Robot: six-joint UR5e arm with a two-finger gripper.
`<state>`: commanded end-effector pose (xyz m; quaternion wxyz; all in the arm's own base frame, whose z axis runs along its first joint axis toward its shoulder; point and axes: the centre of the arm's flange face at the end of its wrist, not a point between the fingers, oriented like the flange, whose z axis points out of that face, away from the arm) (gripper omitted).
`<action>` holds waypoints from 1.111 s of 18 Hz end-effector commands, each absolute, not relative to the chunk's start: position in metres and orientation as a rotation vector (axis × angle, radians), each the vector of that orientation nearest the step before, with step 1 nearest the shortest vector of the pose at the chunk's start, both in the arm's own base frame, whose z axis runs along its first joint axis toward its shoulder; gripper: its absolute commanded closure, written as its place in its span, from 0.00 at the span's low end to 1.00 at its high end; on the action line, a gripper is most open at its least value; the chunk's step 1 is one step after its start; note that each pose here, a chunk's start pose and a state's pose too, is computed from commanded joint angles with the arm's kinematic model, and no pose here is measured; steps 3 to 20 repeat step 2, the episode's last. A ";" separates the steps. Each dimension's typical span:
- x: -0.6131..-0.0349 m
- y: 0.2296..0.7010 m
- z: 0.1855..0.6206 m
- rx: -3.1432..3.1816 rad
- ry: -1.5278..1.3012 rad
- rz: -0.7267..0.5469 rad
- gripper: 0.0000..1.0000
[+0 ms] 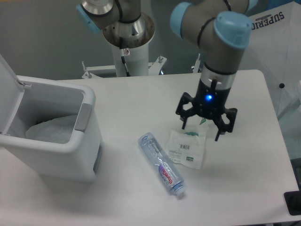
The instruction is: Open the trash can
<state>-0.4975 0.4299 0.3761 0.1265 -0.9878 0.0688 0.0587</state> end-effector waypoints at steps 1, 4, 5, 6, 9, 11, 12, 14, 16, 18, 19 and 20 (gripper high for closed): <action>-0.501 0.430 0.369 -2.903 0.226 0.177 0.00; -0.501 0.431 0.363 -2.926 0.246 0.180 0.00; -0.501 0.431 0.363 -2.926 0.246 0.180 0.00; -0.501 0.431 0.363 -2.926 0.246 0.180 0.00; -0.501 0.431 0.363 -2.926 0.246 0.180 0.00; -0.501 0.431 0.363 -2.926 0.246 0.180 0.00; -0.501 0.431 0.363 -2.926 0.246 0.180 0.00; -0.501 0.431 0.363 -2.926 0.246 0.180 0.00; -0.501 0.431 0.363 -2.926 0.246 0.180 0.00; -0.501 0.431 0.363 -2.926 0.246 0.180 0.00; -0.501 0.431 0.363 -2.926 0.246 0.180 0.00; -0.501 0.431 0.363 -2.926 0.246 0.180 0.00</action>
